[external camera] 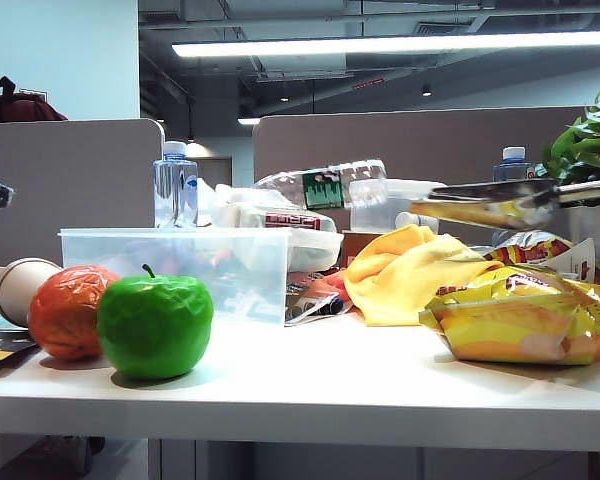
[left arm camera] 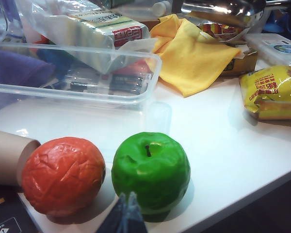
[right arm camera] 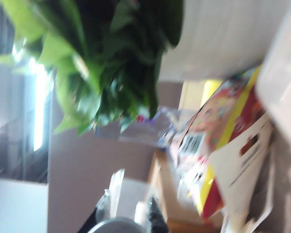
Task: Pick up the metal ice scoop from the table and place it inside the transparent plastic box.
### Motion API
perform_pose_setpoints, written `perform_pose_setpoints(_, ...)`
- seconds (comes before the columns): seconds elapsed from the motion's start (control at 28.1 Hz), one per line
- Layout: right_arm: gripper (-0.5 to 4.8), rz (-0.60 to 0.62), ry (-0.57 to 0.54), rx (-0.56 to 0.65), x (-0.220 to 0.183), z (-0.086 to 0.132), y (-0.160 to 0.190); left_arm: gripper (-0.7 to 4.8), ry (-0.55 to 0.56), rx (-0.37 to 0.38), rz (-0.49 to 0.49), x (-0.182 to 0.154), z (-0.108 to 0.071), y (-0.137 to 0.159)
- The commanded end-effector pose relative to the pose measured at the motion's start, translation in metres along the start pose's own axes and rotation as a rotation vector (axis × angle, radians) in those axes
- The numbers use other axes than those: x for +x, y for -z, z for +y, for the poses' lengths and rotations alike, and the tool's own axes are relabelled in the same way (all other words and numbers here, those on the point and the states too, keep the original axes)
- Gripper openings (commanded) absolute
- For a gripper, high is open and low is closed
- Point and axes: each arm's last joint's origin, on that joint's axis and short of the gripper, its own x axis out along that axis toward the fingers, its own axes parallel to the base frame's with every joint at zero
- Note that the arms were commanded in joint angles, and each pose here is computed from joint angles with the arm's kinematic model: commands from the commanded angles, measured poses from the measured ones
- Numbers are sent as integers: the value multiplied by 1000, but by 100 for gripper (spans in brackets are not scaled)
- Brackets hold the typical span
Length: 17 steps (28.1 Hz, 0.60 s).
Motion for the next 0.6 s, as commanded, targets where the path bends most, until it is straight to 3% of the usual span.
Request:
perform_pose_setpoints(0.04,-3,104,-69,15,0,9,6,-5,-2,4,-11,0,0,-2)
perform_pose_setpoints(0.36,-3,290,-168,36,-12,23,49,-5,-1,4,-10,0,0,-2)
perform_pose_setpoints(0.6,-3,433,-280,-122,-13,56,109,-5,-3,4,-10,0,0,-2)
